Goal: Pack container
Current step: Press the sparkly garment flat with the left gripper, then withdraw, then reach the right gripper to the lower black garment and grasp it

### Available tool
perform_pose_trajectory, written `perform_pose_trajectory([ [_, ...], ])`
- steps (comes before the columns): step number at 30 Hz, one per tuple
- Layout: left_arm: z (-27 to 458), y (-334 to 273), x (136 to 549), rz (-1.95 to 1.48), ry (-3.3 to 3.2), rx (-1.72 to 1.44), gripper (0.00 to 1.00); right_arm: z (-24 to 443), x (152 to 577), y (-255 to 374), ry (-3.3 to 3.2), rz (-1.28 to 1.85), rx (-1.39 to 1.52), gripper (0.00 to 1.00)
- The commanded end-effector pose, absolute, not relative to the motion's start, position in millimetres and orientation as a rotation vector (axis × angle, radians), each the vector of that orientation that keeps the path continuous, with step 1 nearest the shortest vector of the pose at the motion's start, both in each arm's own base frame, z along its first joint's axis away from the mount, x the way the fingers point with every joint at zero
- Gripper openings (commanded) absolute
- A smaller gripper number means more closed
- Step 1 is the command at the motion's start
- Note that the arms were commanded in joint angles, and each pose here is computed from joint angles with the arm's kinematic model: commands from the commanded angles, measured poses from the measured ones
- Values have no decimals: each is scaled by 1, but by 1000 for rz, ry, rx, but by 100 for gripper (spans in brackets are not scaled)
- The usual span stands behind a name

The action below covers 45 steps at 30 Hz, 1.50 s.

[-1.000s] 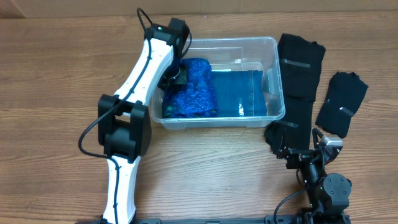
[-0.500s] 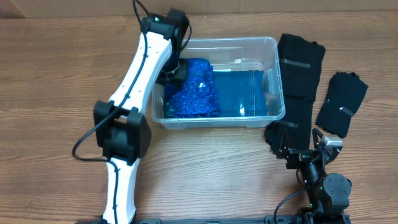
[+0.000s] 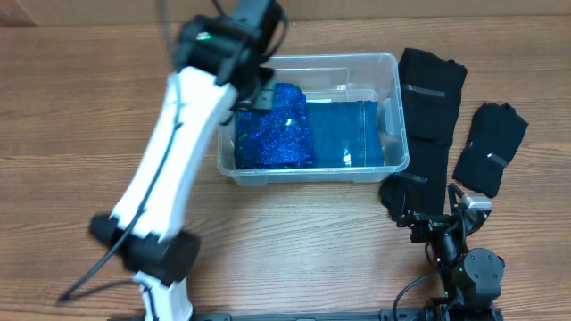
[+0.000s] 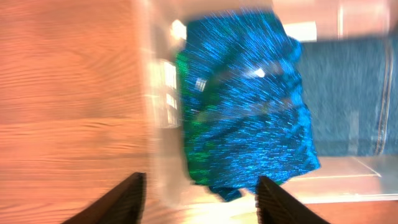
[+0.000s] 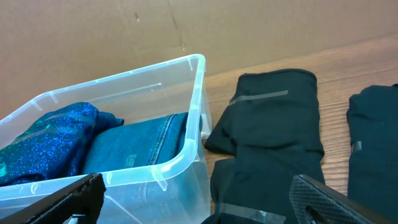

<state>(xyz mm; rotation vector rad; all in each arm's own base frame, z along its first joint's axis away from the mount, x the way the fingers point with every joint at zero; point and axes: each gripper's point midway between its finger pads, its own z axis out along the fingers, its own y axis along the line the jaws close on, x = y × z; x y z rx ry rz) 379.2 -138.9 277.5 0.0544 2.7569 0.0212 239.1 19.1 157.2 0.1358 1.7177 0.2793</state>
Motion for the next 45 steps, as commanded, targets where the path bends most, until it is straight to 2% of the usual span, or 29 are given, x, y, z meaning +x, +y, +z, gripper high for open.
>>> perform_pose_trajectory([
  [1, 365, -89, 340, 54, 2508, -113, 85, 162, 239, 19, 1701, 279, 134, 100],
  [4, 390, -74, 311, 38, 2456, -130, 100, 183, 239, 31, 1622, 375, 104, 100],
  [9, 412, -58, 279, 37, 2395, -101, 100, 179, 233, 54, 1656, 560, 76, 100],
  [16, 419, -54, 270, 27, 2369, -96, 100, 195, 214, 89, 1683, 872, 51, 100],
  [21, 419, -54, 270, 29, 2369, -97, 100, 239, 207, 76, 1699, 768, 80, 100],
  [27, 419, -54, 270, 27, 2370, -97, 100, 272, 220, 46, 1911, 577, 272, 100],
  [33, 419, -54, 270, 27, 2370, -97, 100, 288, 270, 35, 2125, 487, 313, 100],
  [40, 419, -54, 270, 27, 2370, -97, 100, 244, 319, -26, 2383, 393, 614, 100],
  [45, 419, -54, 270, 27, 2370, -97, 100, 160, 320, -57, 2639, 390, 845, 100],
])
